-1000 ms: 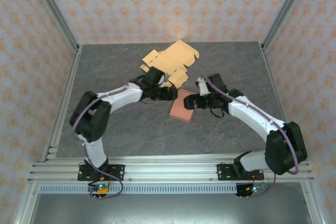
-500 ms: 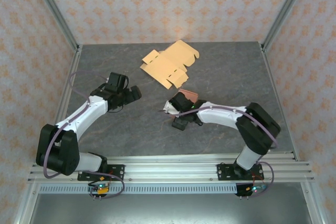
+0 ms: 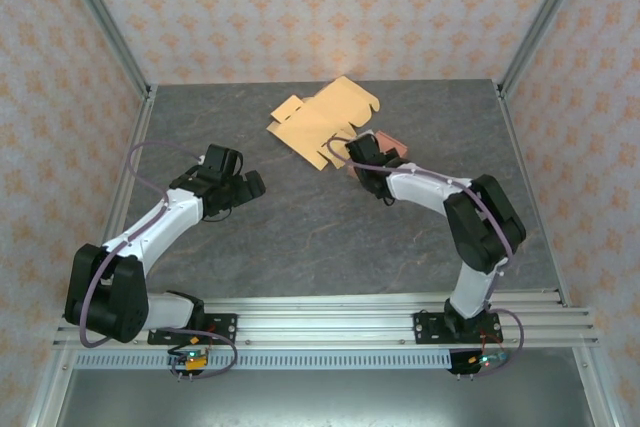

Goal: Fold the paper box

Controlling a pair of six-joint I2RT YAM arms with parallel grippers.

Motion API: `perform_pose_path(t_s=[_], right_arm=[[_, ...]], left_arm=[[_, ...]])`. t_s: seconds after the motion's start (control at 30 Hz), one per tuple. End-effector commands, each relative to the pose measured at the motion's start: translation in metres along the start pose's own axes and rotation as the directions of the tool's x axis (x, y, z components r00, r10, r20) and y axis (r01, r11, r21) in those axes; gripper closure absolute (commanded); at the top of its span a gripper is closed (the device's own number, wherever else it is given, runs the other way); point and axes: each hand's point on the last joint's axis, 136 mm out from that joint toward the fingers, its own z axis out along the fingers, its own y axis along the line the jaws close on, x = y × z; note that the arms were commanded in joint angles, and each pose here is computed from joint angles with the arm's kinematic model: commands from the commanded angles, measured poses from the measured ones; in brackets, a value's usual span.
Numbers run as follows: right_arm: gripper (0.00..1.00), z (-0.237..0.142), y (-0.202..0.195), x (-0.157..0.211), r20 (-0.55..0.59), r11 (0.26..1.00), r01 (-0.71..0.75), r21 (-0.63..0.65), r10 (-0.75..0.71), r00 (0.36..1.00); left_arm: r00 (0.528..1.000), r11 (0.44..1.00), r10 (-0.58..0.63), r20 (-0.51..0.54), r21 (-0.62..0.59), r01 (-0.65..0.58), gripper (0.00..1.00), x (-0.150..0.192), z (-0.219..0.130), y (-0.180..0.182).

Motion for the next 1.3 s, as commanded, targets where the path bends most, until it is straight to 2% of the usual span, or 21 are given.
perform_pose_path(t_s=[0.0, 0.13, 0.17, 0.23, 0.3, 0.4, 0.5, 0.6, 0.7, 0.77, 0.87, 0.93, 1.07, 1.27], right_arm=[[0.32, 0.012, -0.027, -0.005, -0.035, 0.987, -0.134, 0.092, 0.137, 0.99], [0.31, 0.032, -0.036, -0.008, -0.081, 0.987, -0.137, 0.089, 0.144, 0.986], [0.28, 0.032, -0.031, -0.012, -0.081, 0.99, -0.132, 0.04, 0.135, 0.988], [0.2, 0.017, -0.006, -0.021, -0.071, 0.986, -0.067, -0.155, 0.057, 0.996], [0.15, -0.012, 0.024, -0.029, 0.004, 0.935, 0.077, -0.347, -0.081, 0.997], [0.1, -0.042, 0.055, -0.02, 0.091, 0.825, 0.305, -0.476, -0.299, 0.95], [0.07, -0.037, 0.065, 0.003, 0.062, 0.764, 0.408, -0.501, -0.439, 0.897], [0.05, -0.031, 0.078, 0.014, 0.055, 0.73, 0.442, -0.521, -0.488, 0.871], [0.05, -0.022, 0.085, 0.013, 0.056, 0.743, 0.469, -0.477, -0.507, 0.86], [0.06, -0.004, 0.073, 0.003, 0.024, 0.817, 0.451, -0.359, -0.475, 0.88], [0.1, 0.018, 0.035, -0.017, -0.029, 0.934, 0.326, -0.144, -0.334, 0.942], [0.15, 0.025, 0.012, -0.022, -0.051, 0.977, 0.192, -0.096, -0.197, 0.979], [0.21, 0.042, -0.024, -0.018, -0.093, 0.998, -0.033, -0.05, 0.028, 0.995], [0.22, 0.073, -0.063, -0.002, -0.18, 0.994, -0.094, 0.047, 0.101, 0.978]], left_arm=[[1.0, 0.999, 0.02, 0.002, -0.035, -0.02, 0.02, 0.005, 0.0, 0.012], [1.0, 0.999, 0.026, 0.003, -0.031, -0.026, 0.02, 0.007, 0.0, 0.013], [0.999, 0.999, 0.032, 0.005, -0.032, -0.031, 0.02, 0.007, -0.001, 0.013], [0.999, 0.999, 0.041, 0.019, -0.026, -0.04, 0.02, 0.005, -0.004, 0.013], [0.998, 0.999, 0.041, 0.047, -0.024, -0.04, 0.02, 0.002, -0.011, 0.015], [0.996, 0.999, 0.029, 0.089, -0.028, -0.026, 0.02, -0.002, -0.018, 0.018], [0.994, 0.999, 0.018, 0.104, -0.033, -0.014, 0.02, -0.004, -0.019, 0.02], [0.996, 0.999, 0.009, 0.093, -0.039, -0.006, 0.02, -0.001, -0.016, 0.022], [0.997, 0.999, 0.006, 0.075, -0.046, -0.003, 0.02, 0.004, -0.012, 0.025], [0.997, 0.999, 0.003, 0.074, -0.049, 0.0, 0.02, 0.005, -0.012, 0.026], [0.997, 0.999, 0.0, 0.075, -0.054, 0.004, 0.02, 0.006, -0.012, 0.028], [0.997, 0.998, 0.0, 0.077, -0.056, 0.005, 0.02, 0.006, -0.013, 0.029], [0.997, 0.998, 0.006, 0.072, -0.055, -0.002, 0.02, 0.008, -0.012, 0.029], [0.998, 0.998, 0.003, 0.062, -0.055, 0.0, 0.02, 0.009, -0.009, 0.029]])
